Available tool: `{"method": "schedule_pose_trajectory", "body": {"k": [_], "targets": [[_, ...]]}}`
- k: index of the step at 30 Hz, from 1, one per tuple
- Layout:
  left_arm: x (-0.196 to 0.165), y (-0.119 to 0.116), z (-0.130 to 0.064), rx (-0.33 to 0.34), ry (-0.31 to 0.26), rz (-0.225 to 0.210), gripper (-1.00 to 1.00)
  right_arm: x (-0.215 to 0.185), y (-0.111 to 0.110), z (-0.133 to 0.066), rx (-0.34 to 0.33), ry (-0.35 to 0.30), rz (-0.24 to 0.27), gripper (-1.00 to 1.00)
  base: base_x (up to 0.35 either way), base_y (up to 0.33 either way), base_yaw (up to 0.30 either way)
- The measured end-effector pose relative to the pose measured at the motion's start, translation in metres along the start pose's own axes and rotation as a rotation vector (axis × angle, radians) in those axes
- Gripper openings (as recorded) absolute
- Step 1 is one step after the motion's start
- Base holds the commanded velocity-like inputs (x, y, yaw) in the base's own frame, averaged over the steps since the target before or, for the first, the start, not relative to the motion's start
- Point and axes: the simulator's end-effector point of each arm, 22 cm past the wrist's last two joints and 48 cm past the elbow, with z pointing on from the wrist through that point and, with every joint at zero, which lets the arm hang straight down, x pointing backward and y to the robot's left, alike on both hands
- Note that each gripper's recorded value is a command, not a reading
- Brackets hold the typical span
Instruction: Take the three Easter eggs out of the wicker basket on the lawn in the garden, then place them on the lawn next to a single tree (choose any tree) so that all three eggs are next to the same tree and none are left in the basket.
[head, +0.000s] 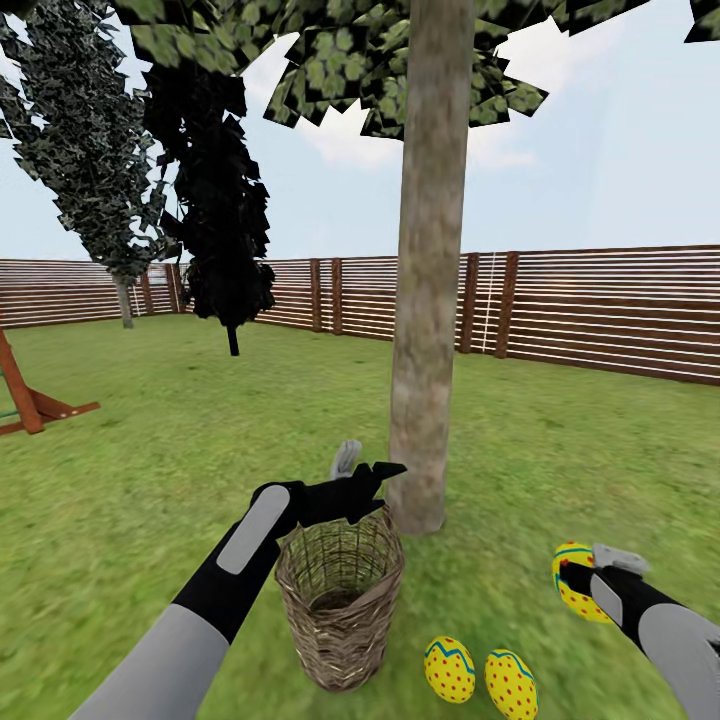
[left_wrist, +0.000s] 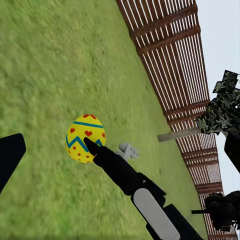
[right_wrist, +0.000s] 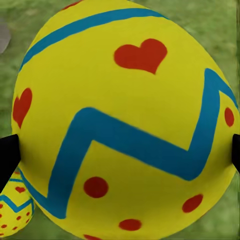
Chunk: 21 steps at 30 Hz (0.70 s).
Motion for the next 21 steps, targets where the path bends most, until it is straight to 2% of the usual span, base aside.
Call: {"method": "schedule_pose_trajectory", "body": {"k": [4,11,21], "targets": [[0.000,-0.002,0.000,0.005,-0.001,0.002,1.00,-0.006,-0.007,-0.002,0.079,-0.042,0.008,-1.00,0.000,0.000,0.000],[-0.002,-0.004,-0.002,0.008,-0.004,0.007,1.00,-0.007,-0.009,-0.003,0.102,-0.050,0.010,-1.00,0.000,0.000,0.000],[0.011,0.016,0.000,0.006,-0.004,0.007,1.00,0.014,-0.010,0.008,0.105,-0.049,0.009,-1.00,0.000,0.000,0.000]]}}
